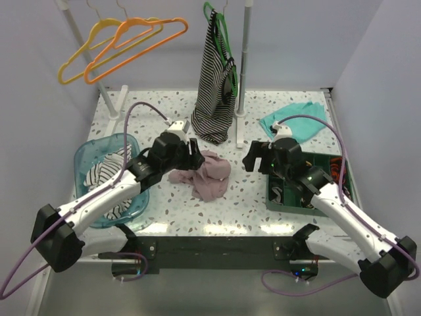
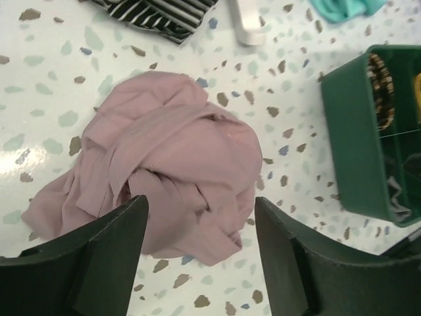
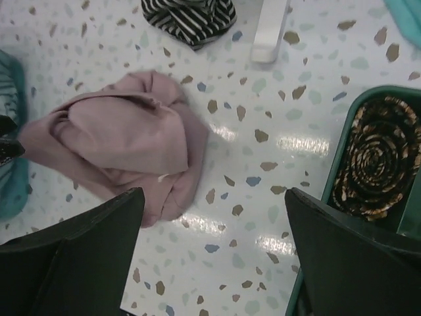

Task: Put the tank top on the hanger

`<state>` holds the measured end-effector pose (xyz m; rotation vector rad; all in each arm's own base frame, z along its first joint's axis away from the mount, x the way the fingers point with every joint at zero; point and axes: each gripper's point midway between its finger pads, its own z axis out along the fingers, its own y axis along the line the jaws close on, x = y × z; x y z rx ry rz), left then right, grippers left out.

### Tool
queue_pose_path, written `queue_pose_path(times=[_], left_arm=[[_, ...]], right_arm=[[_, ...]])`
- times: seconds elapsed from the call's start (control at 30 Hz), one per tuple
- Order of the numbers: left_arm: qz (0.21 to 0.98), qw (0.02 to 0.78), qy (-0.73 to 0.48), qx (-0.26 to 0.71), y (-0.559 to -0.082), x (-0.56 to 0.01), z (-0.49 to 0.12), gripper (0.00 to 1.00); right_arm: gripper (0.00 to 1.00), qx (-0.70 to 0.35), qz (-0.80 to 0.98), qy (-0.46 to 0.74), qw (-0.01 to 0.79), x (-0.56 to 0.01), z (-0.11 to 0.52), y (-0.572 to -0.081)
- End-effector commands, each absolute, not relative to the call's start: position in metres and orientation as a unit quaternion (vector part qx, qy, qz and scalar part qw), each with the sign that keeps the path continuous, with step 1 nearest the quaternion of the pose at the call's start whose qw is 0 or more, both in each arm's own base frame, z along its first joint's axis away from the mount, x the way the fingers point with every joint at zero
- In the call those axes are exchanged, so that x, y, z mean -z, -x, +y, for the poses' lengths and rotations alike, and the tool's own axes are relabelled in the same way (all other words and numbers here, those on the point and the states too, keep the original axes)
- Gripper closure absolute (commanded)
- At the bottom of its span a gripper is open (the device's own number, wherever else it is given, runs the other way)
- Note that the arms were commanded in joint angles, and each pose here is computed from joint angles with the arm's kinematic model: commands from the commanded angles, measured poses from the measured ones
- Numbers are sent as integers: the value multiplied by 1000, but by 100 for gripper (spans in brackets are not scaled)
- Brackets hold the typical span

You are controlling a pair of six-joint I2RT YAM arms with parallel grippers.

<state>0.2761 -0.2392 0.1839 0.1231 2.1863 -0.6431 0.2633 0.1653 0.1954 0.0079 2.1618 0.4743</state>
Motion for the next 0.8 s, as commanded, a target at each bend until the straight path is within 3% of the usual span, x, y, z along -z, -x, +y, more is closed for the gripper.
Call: queue_pose_path(times=[0.0, 0.1, 0.27, 0.33, 0.63, 0.77], left_arm=[[849, 463, -13, 256, -293, -196, -235, 26], [862, 453, -12, 228, -291, -182, -226, 27], [882, 431, 22, 189, -288, -154, -199, 52], [880, 431, 45, 193, -291, -152, -183, 55], [882, 422, 87, 191, -285, -138, -144, 57], [880, 424, 84, 197, -285, -141, -144, 56]], right_arm=[[9, -204, 893, 29, 399, -153, 187, -257], [10, -188, 902, 55, 386, -135, 205, -254], [21, -201, 896, 124, 377, -125, 260, -240], [25, -212, 888, 153, 378, -123, 284, -231], [41, -192, 883, 227, 362, -88, 334, -214], [43, -176, 888, 232, 357, -75, 337, -214]])
